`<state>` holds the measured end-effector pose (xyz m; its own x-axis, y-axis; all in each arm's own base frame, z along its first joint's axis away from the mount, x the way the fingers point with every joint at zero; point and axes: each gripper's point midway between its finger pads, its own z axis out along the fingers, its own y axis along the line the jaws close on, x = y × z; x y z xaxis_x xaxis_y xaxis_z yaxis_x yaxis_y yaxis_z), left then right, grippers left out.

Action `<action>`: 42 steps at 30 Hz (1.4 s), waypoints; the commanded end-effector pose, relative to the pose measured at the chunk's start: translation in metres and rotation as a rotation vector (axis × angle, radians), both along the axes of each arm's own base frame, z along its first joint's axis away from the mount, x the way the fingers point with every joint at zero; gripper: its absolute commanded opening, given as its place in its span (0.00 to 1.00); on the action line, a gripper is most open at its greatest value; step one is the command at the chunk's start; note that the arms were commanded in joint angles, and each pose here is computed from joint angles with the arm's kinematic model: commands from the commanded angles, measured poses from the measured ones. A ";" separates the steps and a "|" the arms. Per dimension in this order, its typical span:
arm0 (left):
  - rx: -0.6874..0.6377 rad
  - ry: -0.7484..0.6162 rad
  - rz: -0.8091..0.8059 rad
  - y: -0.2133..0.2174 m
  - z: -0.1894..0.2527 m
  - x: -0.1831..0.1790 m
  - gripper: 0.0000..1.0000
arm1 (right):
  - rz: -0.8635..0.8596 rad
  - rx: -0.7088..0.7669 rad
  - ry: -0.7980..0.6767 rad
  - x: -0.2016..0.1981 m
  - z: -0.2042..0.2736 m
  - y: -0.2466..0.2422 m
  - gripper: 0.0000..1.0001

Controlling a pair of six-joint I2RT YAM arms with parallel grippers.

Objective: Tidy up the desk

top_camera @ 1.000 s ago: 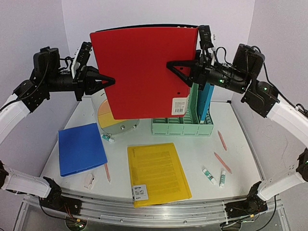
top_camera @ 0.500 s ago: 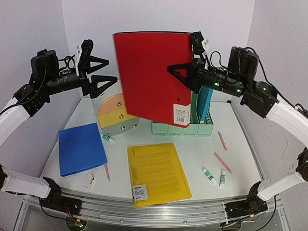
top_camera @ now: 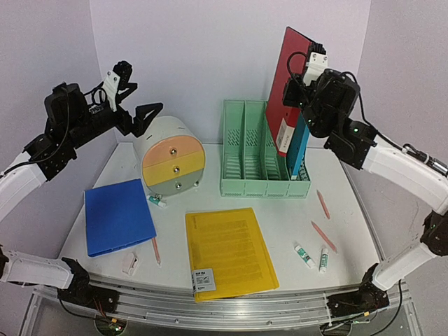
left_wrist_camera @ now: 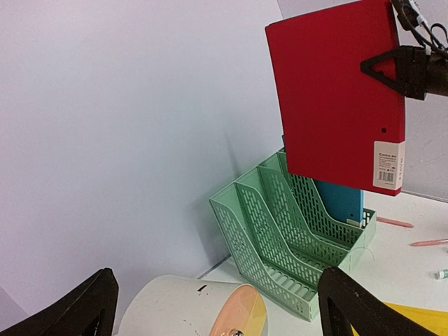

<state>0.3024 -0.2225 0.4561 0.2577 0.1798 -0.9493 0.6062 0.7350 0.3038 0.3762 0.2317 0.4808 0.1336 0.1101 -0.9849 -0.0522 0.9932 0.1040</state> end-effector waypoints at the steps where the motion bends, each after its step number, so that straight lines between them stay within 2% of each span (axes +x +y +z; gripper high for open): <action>1: -0.034 -0.087 0.044 0.011 0.022 -0.005 1.00 | -0.184 0.122 -0.132 0.004 0.028 -0.024 0.00; 9: -0.028 -0.097 0.061 0.013 0.017 -0.003 1.00 | -0.178 0.082 -0.186 0.042 0.021 -0.018 0.00; 15: -0.015 -0.122 0.069 0.015 0.018 -0.005 1.00 | -0.133 0.066 -0.199 0.066 -0.010 -0.023 0.00; 21: -0.008 -0.135 0.085 0.016 0.017 -0.001 1.00 | -0.007 0.025 -0.210 0.082 -0.054 0.002 0.00; 29: 0.005 -0.137 0.092 0.017 0.015 0.000 1.00 | -0.064 -0.047 -0.272 0.086 -0.100 0.001 0.00; 40: 0.017 -0.138 0.099 0.018 0.011 -0.002 1.00 | -0.136 -0.041 -0.166 0.101 -0.162 -0.009 0.00; 42: 0.015 -0.131 0.092 0.018 0.008 -0.003 1.00 | -0.150 -0.041 -0.146 0.102 -0.171 -0.010 0.05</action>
